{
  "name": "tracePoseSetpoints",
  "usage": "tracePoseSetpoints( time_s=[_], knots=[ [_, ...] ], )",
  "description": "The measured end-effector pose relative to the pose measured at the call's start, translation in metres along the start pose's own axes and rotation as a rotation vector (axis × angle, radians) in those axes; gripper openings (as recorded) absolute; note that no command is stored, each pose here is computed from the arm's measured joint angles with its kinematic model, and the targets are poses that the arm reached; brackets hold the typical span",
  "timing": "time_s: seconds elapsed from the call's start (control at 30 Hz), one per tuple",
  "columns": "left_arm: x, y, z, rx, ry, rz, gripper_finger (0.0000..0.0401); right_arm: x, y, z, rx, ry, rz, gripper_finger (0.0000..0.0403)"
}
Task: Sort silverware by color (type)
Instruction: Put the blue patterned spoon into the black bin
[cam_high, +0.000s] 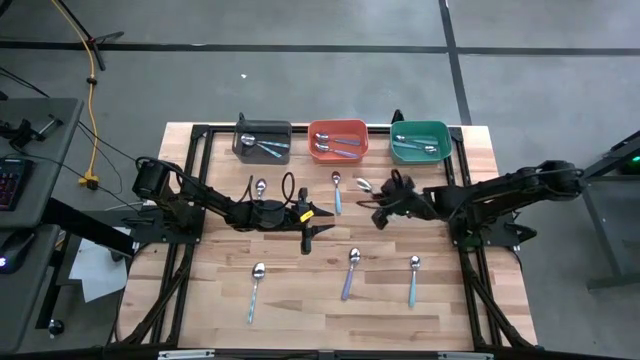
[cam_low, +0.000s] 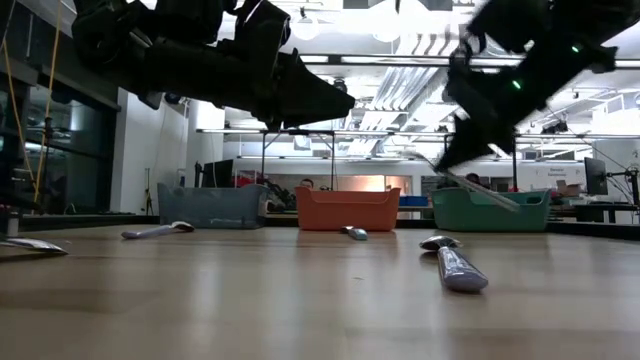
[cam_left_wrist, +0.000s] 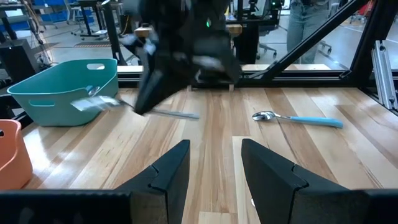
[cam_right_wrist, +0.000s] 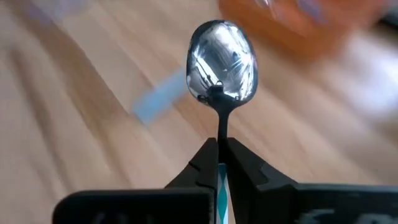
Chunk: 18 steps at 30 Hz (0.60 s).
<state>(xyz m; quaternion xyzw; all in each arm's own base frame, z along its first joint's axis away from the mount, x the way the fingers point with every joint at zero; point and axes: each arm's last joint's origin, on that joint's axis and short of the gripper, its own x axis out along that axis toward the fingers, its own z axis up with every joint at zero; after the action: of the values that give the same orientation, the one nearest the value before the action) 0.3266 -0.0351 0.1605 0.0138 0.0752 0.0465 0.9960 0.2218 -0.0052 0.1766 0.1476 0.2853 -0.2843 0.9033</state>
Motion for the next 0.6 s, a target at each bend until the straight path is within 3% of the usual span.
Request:
tracePoseSetpoints(
  time_s=[0.27,0.37,0.6],
  knots=[
    [0.002,0.01,0.003,-0.109,-0.032,0.055,0.0141,-0.007,0.024,0.037,-0.066,-0.39,0.202,0.0001],
    [0.002,0.014,0.008,-0.162,-0.084,0.056,0.0141,-0.011,0.033,0.043,-0.114,-0.474,0.313,0.0001],
    [0.007,0.016,0.027,-0.165,-0.203,-0.027,0.0141,-0.018,0.05,0.046,-0.192,-0.599,0.507,0.0]
  ],
)
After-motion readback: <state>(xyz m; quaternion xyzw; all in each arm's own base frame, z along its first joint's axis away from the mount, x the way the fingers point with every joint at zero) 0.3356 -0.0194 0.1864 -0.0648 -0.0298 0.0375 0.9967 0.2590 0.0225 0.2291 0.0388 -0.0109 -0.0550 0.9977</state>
